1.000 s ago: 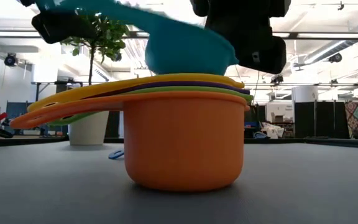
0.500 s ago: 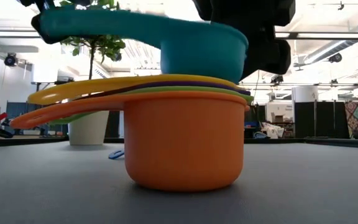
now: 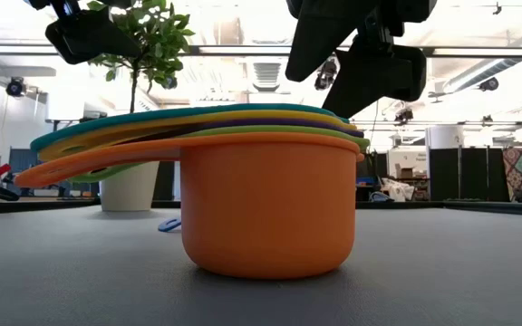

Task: Nest measuring cups in basket
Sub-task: Stack the red measuring cup on top of the light blue measuring cup

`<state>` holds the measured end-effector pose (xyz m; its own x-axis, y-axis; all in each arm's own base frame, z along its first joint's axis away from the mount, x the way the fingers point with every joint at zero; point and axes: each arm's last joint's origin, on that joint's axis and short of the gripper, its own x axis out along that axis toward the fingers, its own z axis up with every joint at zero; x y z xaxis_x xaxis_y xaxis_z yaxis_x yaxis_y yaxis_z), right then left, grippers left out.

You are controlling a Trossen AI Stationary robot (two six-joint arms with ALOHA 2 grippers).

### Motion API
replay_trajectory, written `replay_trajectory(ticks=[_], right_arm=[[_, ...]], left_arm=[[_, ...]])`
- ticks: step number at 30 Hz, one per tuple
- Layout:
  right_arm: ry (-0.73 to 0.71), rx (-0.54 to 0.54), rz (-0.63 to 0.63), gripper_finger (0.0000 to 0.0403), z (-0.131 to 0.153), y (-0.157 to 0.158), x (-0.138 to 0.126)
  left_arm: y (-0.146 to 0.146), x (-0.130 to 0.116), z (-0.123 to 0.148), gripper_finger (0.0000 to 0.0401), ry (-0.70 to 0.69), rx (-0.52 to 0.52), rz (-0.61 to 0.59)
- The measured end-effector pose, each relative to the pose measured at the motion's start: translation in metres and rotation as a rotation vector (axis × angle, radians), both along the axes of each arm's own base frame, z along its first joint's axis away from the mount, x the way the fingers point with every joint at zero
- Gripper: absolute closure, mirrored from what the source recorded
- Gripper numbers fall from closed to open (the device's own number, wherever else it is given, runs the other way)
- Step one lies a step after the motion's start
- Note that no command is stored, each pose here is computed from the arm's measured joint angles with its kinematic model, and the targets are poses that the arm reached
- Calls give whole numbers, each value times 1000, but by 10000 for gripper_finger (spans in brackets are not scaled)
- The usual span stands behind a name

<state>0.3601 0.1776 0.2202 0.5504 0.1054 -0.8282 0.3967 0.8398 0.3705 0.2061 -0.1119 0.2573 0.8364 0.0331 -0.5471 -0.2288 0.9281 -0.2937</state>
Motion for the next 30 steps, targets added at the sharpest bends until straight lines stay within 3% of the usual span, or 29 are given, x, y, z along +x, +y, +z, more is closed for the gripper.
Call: replay_trajectory(ticks=[6, 10, 15, 20, 24, 30], right_arm=[[-10, -49, 72, 129, 1, 0, 0], [-32, -107, 166, 124, 5, 1, 0], [-34, -152, 230, 131, 5, 2, -1], [-41, -247, 240, 140, 4, 5, -5], [-69, -311, 244, 145, 6, 14, -10], [-137, -366, 278, 149, 18, 24, -18]], left_arm=[[0, 0, 0, 141, 2, -10, 1], [-2, -2, -2, 141, 56, -113, -48], [-1, -13, -6, 141, 273, -290, 57], [-11, -35, -15, 141, 530, -329, 147], [-29, -50, -19, 141, 551, -345, 127], [-50, -70, -27, 141, 574, -374, 188]])
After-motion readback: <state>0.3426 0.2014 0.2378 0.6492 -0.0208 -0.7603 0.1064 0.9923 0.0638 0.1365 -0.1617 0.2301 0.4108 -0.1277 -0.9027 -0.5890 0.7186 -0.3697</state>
